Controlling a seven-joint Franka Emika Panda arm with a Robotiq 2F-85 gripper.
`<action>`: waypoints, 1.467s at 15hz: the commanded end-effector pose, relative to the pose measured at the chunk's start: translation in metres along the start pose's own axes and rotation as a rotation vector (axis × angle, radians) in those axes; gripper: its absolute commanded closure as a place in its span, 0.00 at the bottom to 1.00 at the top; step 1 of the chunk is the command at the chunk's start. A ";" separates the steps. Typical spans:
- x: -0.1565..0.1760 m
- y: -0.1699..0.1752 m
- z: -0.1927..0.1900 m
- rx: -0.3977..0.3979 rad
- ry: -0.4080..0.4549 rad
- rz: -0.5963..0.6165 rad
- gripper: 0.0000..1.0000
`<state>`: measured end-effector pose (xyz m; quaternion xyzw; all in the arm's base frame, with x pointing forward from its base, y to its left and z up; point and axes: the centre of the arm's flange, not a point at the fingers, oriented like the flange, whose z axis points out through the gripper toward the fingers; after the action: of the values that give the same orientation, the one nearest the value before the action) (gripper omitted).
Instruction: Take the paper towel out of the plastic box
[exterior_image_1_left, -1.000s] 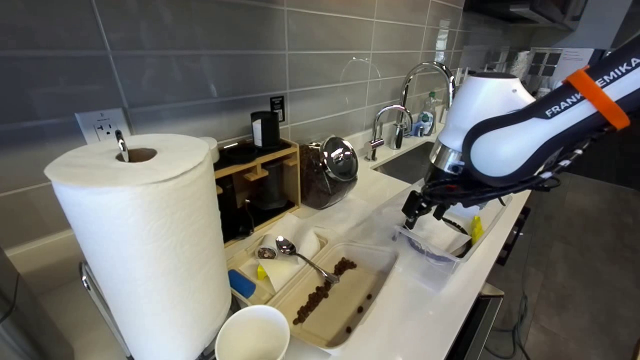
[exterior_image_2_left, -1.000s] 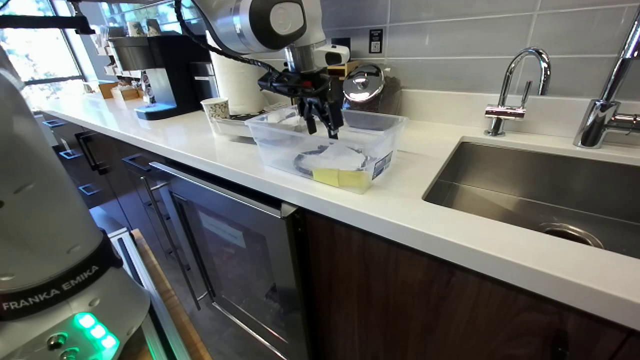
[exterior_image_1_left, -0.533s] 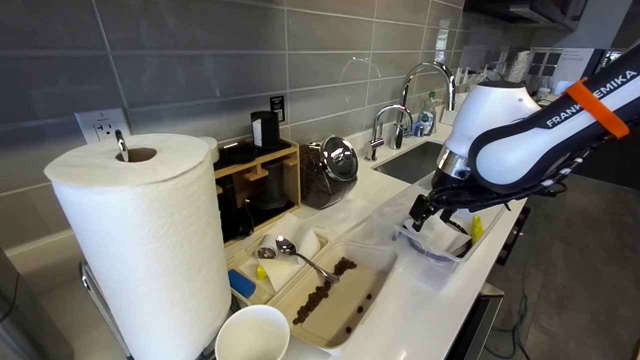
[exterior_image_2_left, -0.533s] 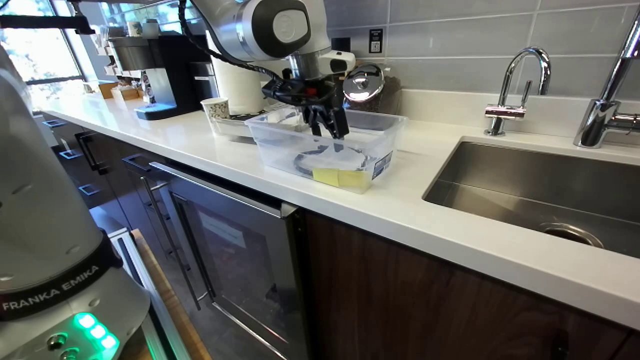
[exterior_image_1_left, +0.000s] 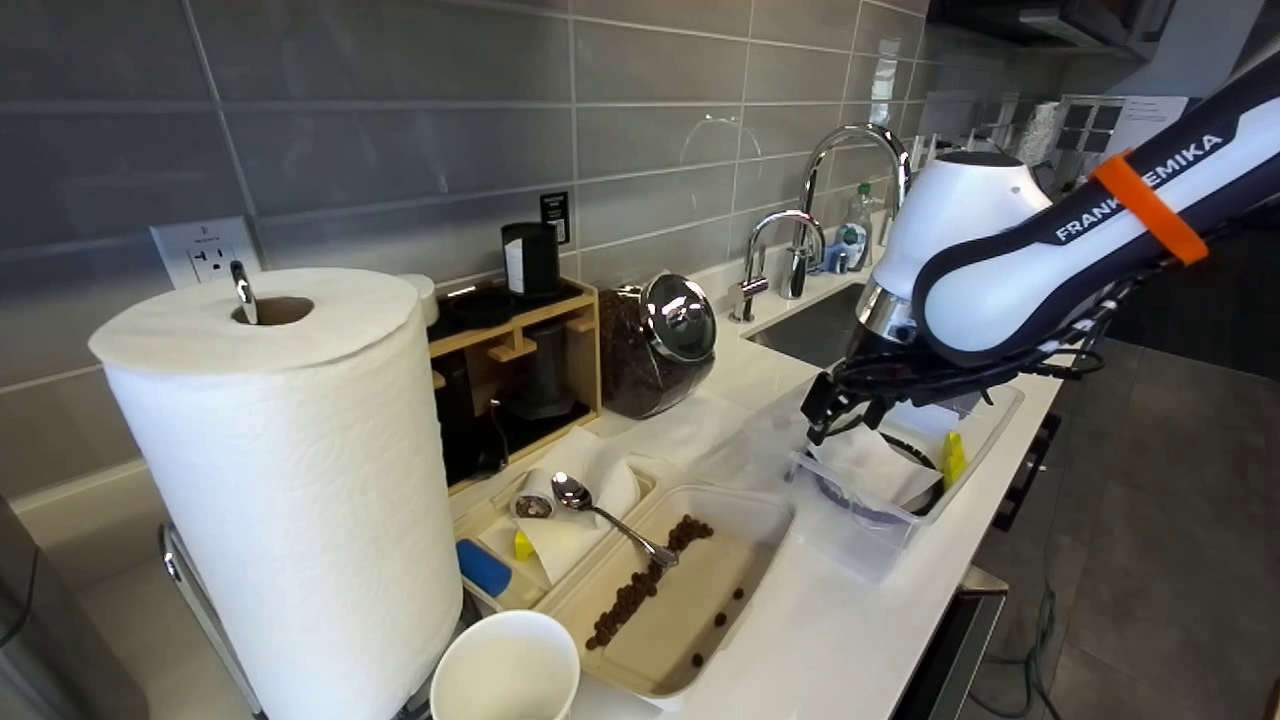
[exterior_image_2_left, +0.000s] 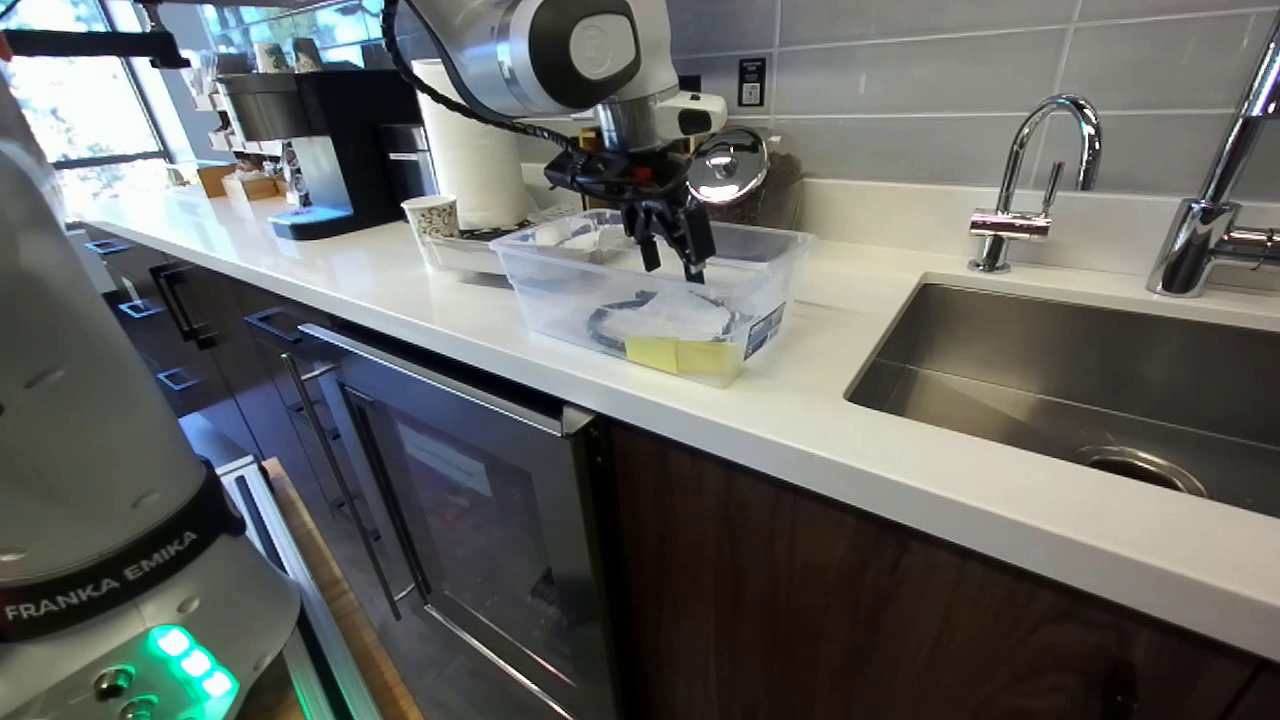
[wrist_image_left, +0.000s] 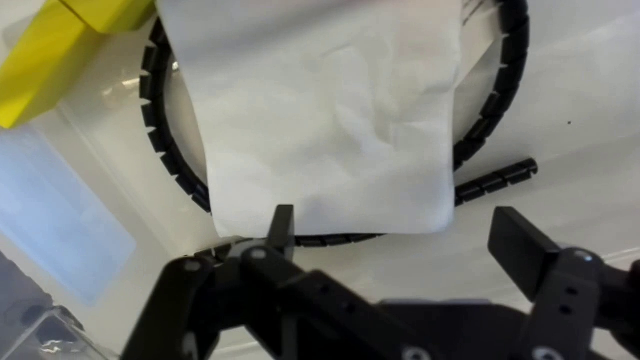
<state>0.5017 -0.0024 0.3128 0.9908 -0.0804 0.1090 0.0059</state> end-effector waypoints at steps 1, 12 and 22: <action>0.013 -0.009 0.012 -0.004 -0.025 0.010 0.00; 0.004 -0.014 0.021 -0.012 -0.049 0.012 0.66; -0.001 -0.009 0.000 0.000 -0.018 0.034 1.00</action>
<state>0.5134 0.0047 0.3045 0.9907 -0.0871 0.1042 0.0051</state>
